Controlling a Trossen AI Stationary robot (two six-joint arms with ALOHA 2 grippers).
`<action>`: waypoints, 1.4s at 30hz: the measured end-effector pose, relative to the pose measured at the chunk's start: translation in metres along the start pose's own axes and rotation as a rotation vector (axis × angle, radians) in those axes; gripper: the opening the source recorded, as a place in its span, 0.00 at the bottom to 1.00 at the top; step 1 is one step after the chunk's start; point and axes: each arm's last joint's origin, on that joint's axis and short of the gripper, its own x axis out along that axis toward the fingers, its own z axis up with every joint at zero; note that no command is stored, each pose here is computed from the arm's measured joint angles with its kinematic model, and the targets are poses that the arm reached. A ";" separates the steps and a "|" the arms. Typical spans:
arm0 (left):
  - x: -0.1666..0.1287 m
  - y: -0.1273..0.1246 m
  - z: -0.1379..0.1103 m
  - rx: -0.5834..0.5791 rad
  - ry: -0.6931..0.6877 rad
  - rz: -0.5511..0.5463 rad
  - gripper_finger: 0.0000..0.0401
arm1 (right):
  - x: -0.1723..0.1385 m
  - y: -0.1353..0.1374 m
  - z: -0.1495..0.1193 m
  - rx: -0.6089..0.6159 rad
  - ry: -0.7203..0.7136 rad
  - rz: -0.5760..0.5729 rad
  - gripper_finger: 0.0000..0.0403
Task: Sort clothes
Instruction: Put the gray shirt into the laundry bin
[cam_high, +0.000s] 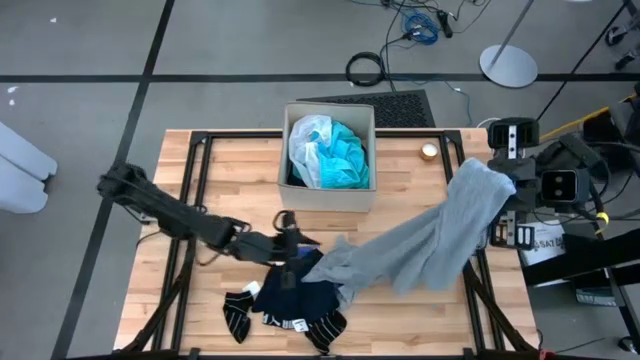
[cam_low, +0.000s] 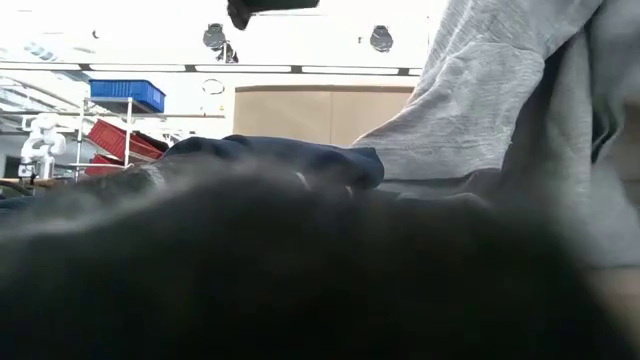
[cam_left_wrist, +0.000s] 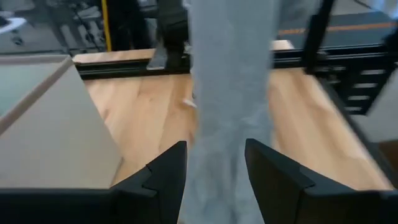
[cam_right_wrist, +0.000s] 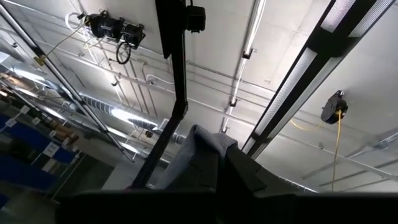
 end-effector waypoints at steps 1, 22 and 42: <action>0.010 0.002 -0.005 -0.005 -0.001 0.015 0.43 | 0.000 0.000 0.000 0.000 0.003 0.002 0.00; 0.103 0.033 -0.048 -0.183 0.184 -0.384 0.43 | 0.000 0.006 -0.007 -0.013 0.073 0.055 0.00; 0.144 0.024 -0.063 -0.284 0.177 -0.359 0.43 | 0.000 0.006 -0.007 -0.025 0.076 0.055 0.00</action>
